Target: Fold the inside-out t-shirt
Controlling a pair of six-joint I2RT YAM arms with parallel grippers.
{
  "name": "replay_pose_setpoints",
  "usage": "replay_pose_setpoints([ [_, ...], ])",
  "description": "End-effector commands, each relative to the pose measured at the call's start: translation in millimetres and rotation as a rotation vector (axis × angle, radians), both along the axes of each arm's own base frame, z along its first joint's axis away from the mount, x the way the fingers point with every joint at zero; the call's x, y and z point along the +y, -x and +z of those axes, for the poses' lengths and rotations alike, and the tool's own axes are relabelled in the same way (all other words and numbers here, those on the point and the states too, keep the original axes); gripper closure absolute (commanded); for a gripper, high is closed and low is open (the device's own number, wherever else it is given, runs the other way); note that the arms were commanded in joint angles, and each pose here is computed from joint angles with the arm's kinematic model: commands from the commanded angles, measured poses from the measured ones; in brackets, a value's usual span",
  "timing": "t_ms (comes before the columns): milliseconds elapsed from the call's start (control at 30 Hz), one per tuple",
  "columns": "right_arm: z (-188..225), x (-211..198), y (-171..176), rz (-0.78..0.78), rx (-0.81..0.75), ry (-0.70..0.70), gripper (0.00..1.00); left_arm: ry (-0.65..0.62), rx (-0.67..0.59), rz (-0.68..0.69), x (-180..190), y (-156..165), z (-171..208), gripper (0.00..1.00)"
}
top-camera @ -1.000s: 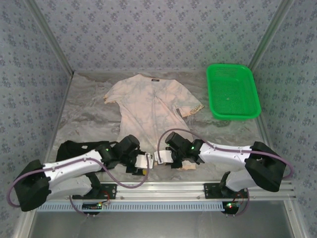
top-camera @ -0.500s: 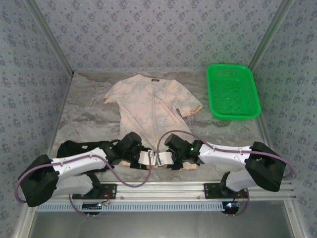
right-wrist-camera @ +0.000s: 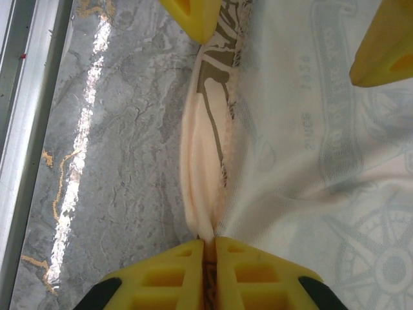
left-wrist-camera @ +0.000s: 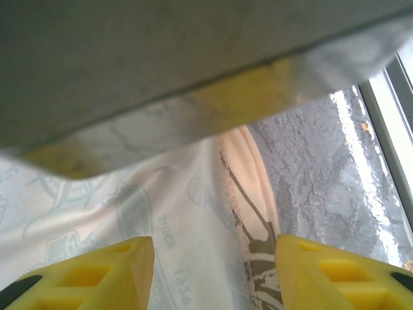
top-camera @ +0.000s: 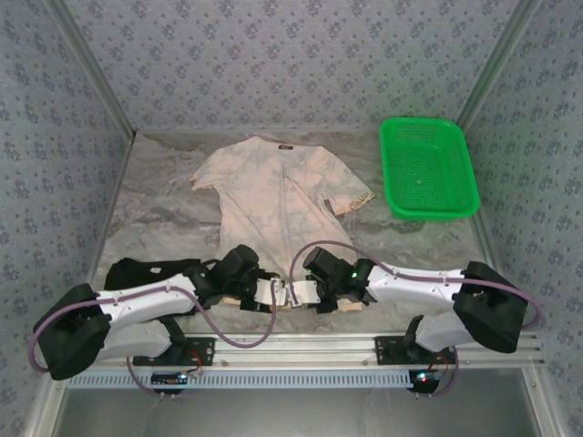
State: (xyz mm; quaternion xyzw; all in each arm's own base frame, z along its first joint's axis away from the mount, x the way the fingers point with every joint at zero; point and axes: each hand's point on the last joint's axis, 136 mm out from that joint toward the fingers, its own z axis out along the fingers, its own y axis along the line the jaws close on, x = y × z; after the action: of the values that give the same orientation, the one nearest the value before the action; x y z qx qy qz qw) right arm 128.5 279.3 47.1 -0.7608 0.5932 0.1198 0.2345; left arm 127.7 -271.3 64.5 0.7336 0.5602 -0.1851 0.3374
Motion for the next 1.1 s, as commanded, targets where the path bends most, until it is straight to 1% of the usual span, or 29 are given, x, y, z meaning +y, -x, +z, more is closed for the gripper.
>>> replay_pose_setpoints([
  [0, 0, -6, 3, 0.003, -0.004, 0.005, 1.00, 0.076, -0.002, -0.044, -9, 4, 7, 0.47],
  [100, 4, -5, 6, 0.008, 0.026, -0.015, 1.00, 0.134, -0.007, -0.053, -18, 4, 10, 0.47],
  [200, 16, 0, 3, -0.002, 0.029, -0.081, 1.00, 0.192, 0.004, -0.068, -28, 4, 14, 0.47],
  [300, 29, -1, 0, -0.020, 0.033, -0.137, 1.00, 0.207, 0.008, -0.045, -33, -1, 14, 0.47],
  [400, 37, -1, 4, 0.001, 0.037, -0.183, 0.98, 0.222, 0.013, -0.042, -39, -4, 14, 0.50],
  [500, 36, 0, 6, 0.006, 0.061, -0.196, 0.97, 0.254, 0.057, -0.088, -46, 4, 15, 0.52],
  [567, 33, -1, 4, -0.002, 0.055, -0.178, 0.93, 0.251, 0.075, -0.099, -48, 6, 13, 0.53],
  [700, 20, -7, -3, -0.031, 0.012, -0.118, 0.79, 0.242, 0.073, -0.090, -46, 5, 8, 0.54],
  [733, 16, -9, -2, -0.023, 0.004, -0.093, 0.78, 0.241, 0.068, -0.085, -45, 5, 7, 0.54],
  [867, -2, -15, 1, 0.008, -0.022, 0.007, 0.88, 0.233, 0.065, -0.076, -40, 6, 8, 0.54],
  [933, -6, -16, 4, 0.019, -0.026, 0.034, 1.00, 0.240, 0.072, -0.076, -39, 9, 8, 0.54],
  [1000, -5, -15, 6, 0.027, -0.021, 0.029, 1.00, 0.242, 0.077, -0.082, -39, 12, 7, 0.54],
  [1033, -2, -14, 7, 0.029, -0.013, 0.017, 0.98, 0.238, 0.082, -0.087, -39, 14, 5, 0.54],
  [1067, 1, -12, 7, 0.029, -0.015, -0.003, 0.93, 0.236, 0.083, -0.090, -39, 15, 5, 0.54],
])
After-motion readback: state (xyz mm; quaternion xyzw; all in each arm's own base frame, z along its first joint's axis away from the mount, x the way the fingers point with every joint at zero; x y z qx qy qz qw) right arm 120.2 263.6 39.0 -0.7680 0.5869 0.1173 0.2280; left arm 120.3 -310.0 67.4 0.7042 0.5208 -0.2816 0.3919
